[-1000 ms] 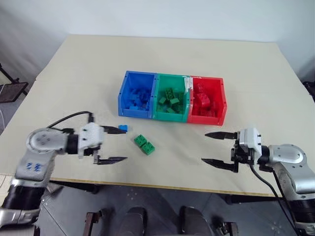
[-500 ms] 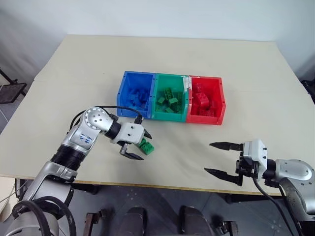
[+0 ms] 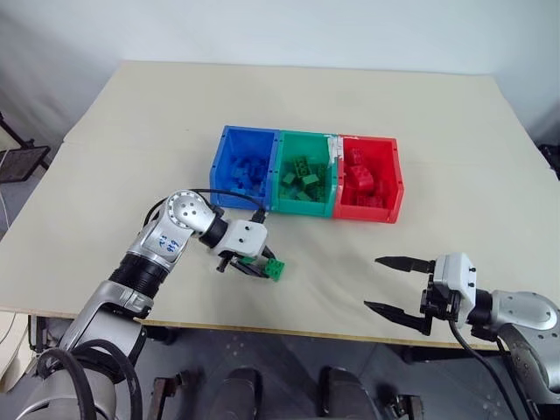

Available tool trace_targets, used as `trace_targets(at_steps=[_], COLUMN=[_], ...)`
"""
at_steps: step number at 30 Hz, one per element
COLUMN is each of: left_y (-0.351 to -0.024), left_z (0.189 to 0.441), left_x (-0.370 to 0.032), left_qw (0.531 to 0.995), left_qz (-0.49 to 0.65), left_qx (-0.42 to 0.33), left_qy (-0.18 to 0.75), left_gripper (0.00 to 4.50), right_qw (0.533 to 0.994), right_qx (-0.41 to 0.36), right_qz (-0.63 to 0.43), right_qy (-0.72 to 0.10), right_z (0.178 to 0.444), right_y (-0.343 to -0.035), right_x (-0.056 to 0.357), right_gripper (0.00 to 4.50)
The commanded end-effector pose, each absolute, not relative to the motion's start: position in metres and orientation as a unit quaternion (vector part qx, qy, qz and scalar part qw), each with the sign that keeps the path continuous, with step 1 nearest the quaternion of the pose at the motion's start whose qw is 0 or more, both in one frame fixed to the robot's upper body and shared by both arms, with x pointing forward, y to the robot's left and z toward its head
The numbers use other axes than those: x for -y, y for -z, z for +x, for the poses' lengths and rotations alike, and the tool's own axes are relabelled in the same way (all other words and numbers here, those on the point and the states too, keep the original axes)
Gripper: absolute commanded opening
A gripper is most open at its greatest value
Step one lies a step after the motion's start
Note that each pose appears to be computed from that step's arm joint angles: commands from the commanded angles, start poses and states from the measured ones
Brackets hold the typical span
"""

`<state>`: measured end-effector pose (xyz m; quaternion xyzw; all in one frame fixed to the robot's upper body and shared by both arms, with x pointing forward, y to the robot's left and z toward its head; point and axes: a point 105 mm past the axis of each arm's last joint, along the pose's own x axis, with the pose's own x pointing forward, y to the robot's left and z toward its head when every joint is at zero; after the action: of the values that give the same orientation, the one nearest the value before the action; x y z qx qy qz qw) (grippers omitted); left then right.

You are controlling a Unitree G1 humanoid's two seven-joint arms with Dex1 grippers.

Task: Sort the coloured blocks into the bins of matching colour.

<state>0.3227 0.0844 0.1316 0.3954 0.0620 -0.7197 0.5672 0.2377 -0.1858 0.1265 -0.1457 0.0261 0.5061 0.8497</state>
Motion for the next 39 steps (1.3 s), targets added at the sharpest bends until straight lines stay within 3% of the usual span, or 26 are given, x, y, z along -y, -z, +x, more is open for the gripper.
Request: trace_targets(at_steps=[1,6,9,12,16,23,26,32,39], left_y=[-0.165,-0.214,-0.232,-0.244,-0.245,-0.233,-0.231,-0.214,-0.189], left_z=[0.324,0.357,0.38,0.402,0.415,0.415,0.407,0.368,0.299], left_x=[-0.076,-0.069,-0.065,-0.057,-0.046,-0.048,-0.066,-0.149,-0.246], left_qw=[0.618,0.744,0.793,0.825,0.835,0.826,0.825,0.851,0.908], left_qz=[0.343,0.242,0.217,0.195,0.173,0.184,0.186,0.174,0.148], left_qx=[0.01,0.078,0.092,0.091,0.075,0.058,0.073,0.075,0.028], left_qy=[0.707,0.618,0.562,0.522,0.516,0.529,0.529,0.489,0.392], left_gripper=[1.45,1.45,1.45,1.45,1.45,3.62,4.46,4.46,4.46], right_qw=[0.867,0.923,0.935,0.939,0.938,0.927,0.92,0.872,0.81], right_qx=[0.018,0.119,0.147,0.152,0.149,0.142,0.135,0.095,0.069], right_qz=[-0.154,-0.11,-0.101,-0.106,-0.112,-0.12,-0.12,-0.145,-0.161], right_qy=[-0.474,-0.348,-0.306,-0.29,-0.292,-0.325,-0.348,-0.457,-0.559], right_z=[0.236,0.245,0.248,0.249,0.25,0.253,0.255,0.258,0.267], right_y=[-0.141,-0.167,-0.177,-0.181,-0.184,-0.193,-0.192,-0.181,-0.174], right_x=[0.188,0.203,0.209,0.211,0.208,0.193,0.188,0.165,0.148], right_gripper=[4.5,4.5,4.5,4.5,4.5,4.5,4.5,4.5,4.5])
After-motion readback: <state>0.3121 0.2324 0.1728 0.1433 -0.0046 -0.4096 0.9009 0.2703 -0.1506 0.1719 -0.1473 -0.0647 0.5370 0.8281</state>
